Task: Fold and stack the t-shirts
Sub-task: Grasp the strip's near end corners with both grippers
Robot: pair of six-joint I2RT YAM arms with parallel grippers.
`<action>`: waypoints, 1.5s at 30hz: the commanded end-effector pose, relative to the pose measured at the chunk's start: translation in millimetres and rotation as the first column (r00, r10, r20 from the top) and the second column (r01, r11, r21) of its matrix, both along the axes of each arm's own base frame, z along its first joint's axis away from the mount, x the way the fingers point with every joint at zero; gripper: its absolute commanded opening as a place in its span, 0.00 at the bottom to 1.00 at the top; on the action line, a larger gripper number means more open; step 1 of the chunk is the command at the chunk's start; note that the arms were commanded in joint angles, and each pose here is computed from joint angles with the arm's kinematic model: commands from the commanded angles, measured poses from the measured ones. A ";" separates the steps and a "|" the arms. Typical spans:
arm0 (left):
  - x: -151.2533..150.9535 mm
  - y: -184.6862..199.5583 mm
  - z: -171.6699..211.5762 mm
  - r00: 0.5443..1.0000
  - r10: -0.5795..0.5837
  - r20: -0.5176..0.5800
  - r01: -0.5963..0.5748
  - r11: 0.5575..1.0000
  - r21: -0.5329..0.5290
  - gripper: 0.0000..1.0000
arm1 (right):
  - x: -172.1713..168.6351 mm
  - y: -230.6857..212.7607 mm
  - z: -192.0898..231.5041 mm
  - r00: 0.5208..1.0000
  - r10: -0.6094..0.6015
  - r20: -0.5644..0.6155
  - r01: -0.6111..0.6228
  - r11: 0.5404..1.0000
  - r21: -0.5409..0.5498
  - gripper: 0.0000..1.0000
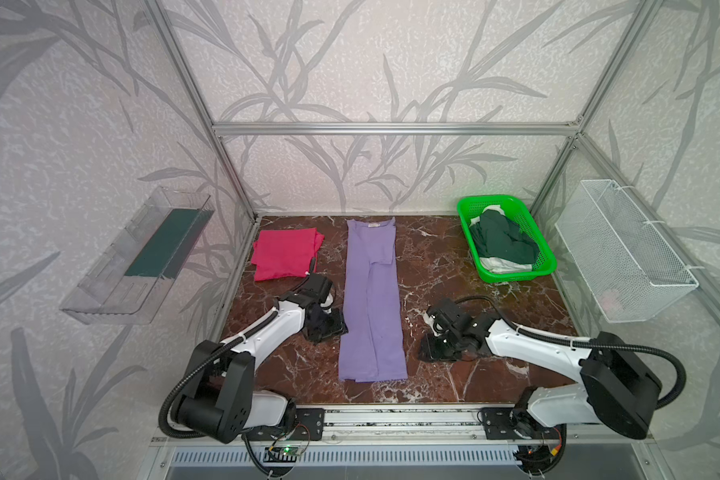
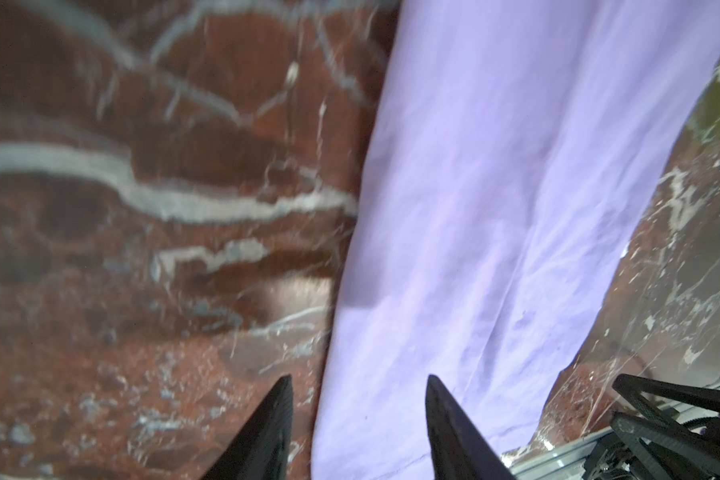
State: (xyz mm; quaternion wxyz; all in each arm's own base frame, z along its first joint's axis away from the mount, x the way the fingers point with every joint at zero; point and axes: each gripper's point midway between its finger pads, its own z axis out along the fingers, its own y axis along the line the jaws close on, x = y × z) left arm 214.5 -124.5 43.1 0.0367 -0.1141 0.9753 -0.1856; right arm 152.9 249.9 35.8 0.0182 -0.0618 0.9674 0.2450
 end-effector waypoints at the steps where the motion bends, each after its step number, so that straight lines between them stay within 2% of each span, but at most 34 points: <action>1: -32.1 -10.2 0.6 0.997 0.020 -0.070 -0.023 0.998 -0.052 0.52 | -14.8 19.1 -13.0 0.999 0.001 -0.053 0.000 1.000 0.018 0.48; 5: -55.4 3.0 -4.8 0.992 0.066 -0.104 -0.061 0.997 0.045 0.51 | -22.2 33.8 -22.5 0.998 0.006 -0.064 -0.005 1.000 0.010 0.48; 11: -69.9 -3.4 -12.2 0.989 0.091 -0.115 -0.093 0.996 -0.011 0.50 | -25.4 40.9 -29.8 0.998 -0.012 -0.063 0.012 1.000 0.011 0.48; 18: -81.3 -6.0 -26.1 0.986 0.071 -0.151 -0.068 0.997 0.021 0.46 | -36.8 23.0 -34.2 0.994 -0.014 -0.104 0.006 0.997 -0.076 0.47; 21: -82.9 -5.1 -32.4 0.985 0.069 -0.155 -0.063 0.997 0.040 0.43 | -39.6 22.0 -36.6 0.994 -0.013 -0.106 0.005 0.997 -0.074 0.46; 23: -83.7 -4.8 -36.1 0.985 0.071 -0.160 -0.065 0.997 0.042 0.39 | -42.8 22.7 -39.2 0.993 -0.007 -0.119 -0.002 0.997 -0.074 0.43; 28: -90.4 -4.9 -37.8 0.983 0.063 -0.175 -0.055 0.997 0.051 0.20 | -47.3 21.1 -44.5 0.990 -0.015 -0.140 0.001 0.995 -0.095 0.36; 35: -98.7 -5.0 -40.4 0.978 0.052 -0.203 -0.037 0.996 0.076 0.05 | -61.0 20.7 -47.5 0.987 0.013 -0.162 -0.032 0.993 -0.116 0.34; 37: -99.9 -4.4 -40.1 0.978 0.050 -0.205 -0.033 0.996 0.084 0.00 | -60.0 22.1 -47.4 0.987 0.016 -0.160 -0.035 0.993 -0.115 0.30; 41: -99.6 -6.0 -36.6 0.980 0.041 -0.196 -0.027 0.997 0.078 0.00 | -57.0 25.3 -46.5 0.988 0.022 -0.151 -0.040 0.992 -0.117 0.16; 44: -99.6 -10.9 -32.3 0.983 0.015 -0.185 -0.005 0.999 0.054 0.00 | -54.7 22.1 -41.7 0.991 0.016 -0.130 -0.032 0.992 -0.124 0.01; 45: -100.7 -11.4 -30.7 0.983 0.009 -0.184 0.001 0.999 0.054 0.00 | -54.3 20.0 -39.3 0.992 0.011 -0.122 -0.026 0.992 -0.124 0.00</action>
